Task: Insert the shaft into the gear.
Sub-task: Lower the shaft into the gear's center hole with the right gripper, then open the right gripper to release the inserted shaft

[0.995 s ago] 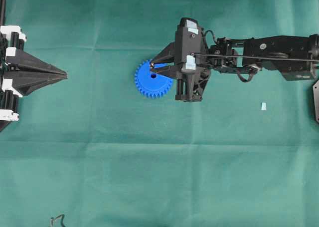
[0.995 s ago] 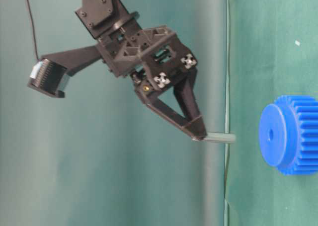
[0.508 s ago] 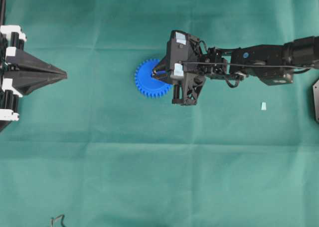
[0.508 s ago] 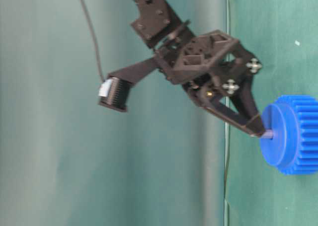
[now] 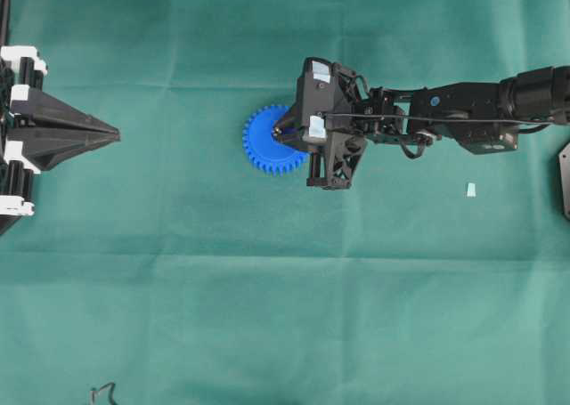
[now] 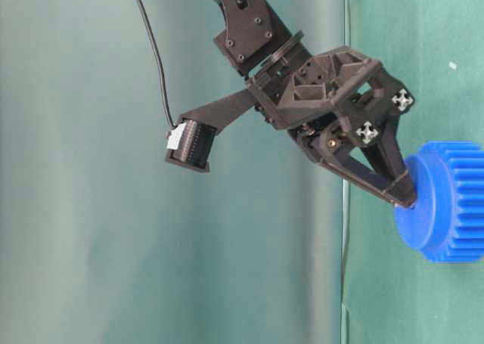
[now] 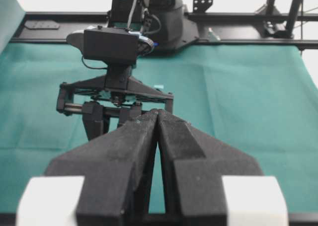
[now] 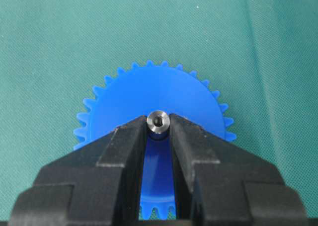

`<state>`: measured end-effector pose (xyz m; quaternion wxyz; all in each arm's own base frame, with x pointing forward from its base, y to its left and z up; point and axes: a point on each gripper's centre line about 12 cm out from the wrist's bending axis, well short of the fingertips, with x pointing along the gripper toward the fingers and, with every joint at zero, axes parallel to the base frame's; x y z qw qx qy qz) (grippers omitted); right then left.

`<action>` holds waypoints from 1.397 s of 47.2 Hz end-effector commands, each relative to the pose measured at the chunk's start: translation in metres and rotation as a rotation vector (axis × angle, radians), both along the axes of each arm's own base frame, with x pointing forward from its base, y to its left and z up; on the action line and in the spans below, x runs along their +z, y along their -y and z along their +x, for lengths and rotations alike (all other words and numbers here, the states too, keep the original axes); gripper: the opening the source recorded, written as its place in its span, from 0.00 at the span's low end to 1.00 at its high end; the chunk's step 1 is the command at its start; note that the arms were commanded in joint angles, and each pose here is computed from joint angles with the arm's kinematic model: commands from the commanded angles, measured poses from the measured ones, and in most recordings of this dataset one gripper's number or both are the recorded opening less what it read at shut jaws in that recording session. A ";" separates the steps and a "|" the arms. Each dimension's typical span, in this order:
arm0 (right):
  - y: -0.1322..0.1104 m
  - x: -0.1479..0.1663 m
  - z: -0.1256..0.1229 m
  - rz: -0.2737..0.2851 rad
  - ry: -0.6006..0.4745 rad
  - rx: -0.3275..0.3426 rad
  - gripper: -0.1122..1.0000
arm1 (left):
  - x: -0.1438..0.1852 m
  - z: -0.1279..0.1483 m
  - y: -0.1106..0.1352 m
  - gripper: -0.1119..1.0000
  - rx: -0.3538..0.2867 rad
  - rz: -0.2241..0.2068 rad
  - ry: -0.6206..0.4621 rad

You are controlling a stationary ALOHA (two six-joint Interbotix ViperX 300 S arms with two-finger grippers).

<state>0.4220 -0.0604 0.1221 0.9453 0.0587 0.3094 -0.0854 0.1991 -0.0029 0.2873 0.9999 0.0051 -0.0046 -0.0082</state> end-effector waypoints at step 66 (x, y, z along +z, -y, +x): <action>-0.002 0.112 -0.017 -0.022 0.152 0.012 0.95 | 0.011 0.002 0.000 0.10 0.001 0.000 0.023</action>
